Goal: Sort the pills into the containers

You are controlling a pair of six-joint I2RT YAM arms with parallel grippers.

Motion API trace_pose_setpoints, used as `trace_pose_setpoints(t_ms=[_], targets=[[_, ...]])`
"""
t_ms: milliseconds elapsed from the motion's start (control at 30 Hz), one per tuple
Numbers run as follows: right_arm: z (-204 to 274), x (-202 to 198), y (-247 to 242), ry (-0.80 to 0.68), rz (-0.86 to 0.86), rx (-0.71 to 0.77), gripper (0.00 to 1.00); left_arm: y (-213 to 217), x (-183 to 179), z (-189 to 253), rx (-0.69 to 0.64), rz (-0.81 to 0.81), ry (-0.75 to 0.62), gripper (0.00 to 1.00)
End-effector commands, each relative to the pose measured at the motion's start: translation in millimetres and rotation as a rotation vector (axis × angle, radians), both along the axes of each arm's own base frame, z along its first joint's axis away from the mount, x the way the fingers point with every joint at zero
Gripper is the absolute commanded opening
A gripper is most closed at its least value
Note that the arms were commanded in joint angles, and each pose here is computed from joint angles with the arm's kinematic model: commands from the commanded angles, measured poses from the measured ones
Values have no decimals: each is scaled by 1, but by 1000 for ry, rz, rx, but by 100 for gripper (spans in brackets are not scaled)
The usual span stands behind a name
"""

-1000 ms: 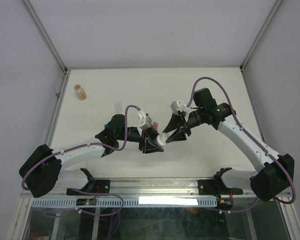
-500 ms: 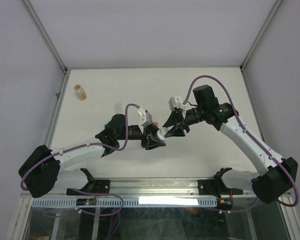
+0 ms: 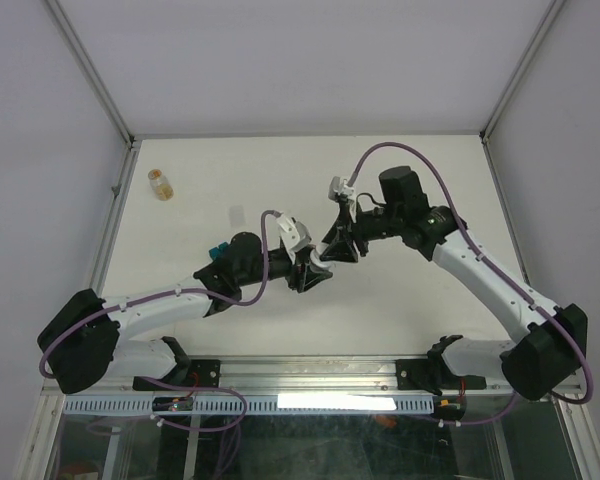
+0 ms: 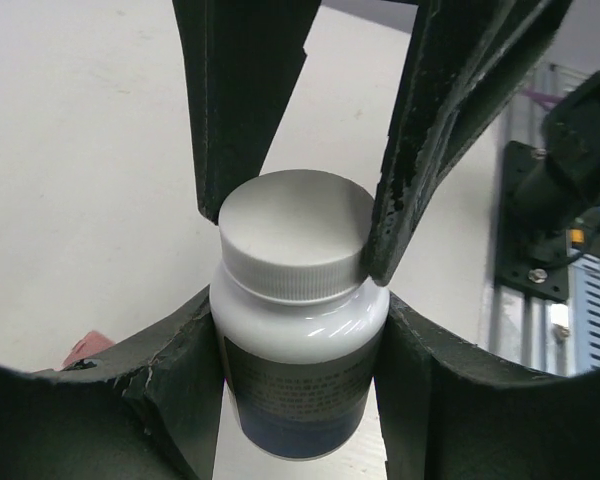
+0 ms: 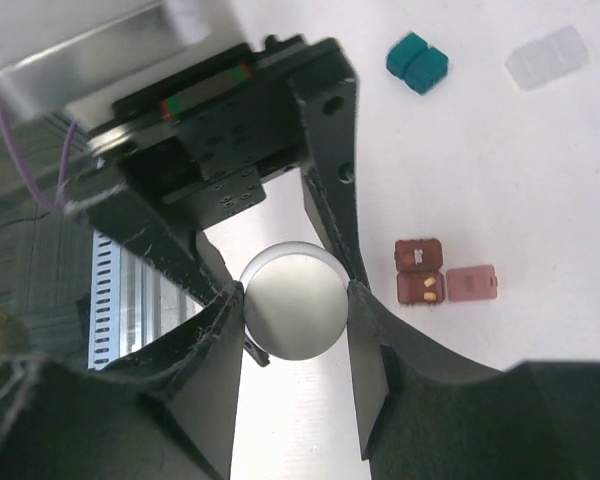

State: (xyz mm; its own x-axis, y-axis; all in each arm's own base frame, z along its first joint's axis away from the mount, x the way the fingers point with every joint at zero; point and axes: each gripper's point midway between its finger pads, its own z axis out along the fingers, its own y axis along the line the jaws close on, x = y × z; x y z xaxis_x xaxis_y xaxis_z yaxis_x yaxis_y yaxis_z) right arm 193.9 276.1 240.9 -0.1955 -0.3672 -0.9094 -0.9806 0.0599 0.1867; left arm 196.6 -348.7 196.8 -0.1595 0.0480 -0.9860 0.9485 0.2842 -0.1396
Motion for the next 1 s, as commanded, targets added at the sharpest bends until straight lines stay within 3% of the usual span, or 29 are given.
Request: trace_pose_setpoints(t_ms=[0,167,267,433,533,567,733,967], targets=[[-30,13,3,166,-161,-138,11,-12,33,99,-169,180,-252,0],[-53,34,-2,323,-371,-245,2,-16,61,82,-71,331,-257,0],[-45,31,5,357,-370,-183,9,-19,63,68,-44,333,-243,0],[-10,21,10,292,-271,-58,66,-19,48,45,-33,267,-202,0],[12,26,-1,230,-250,10,94,-17,33,30,-30,210,-173,0],[18,28,-5,217,-247,30,98,-15,29,25,-31,198,-163,0],[31,24,-30,160,-160,102,99,-1,9,11,-50,152,-131,0],[31,4,-41,-49,49,180,99,4,-22,14,-106,4,-97,0]])
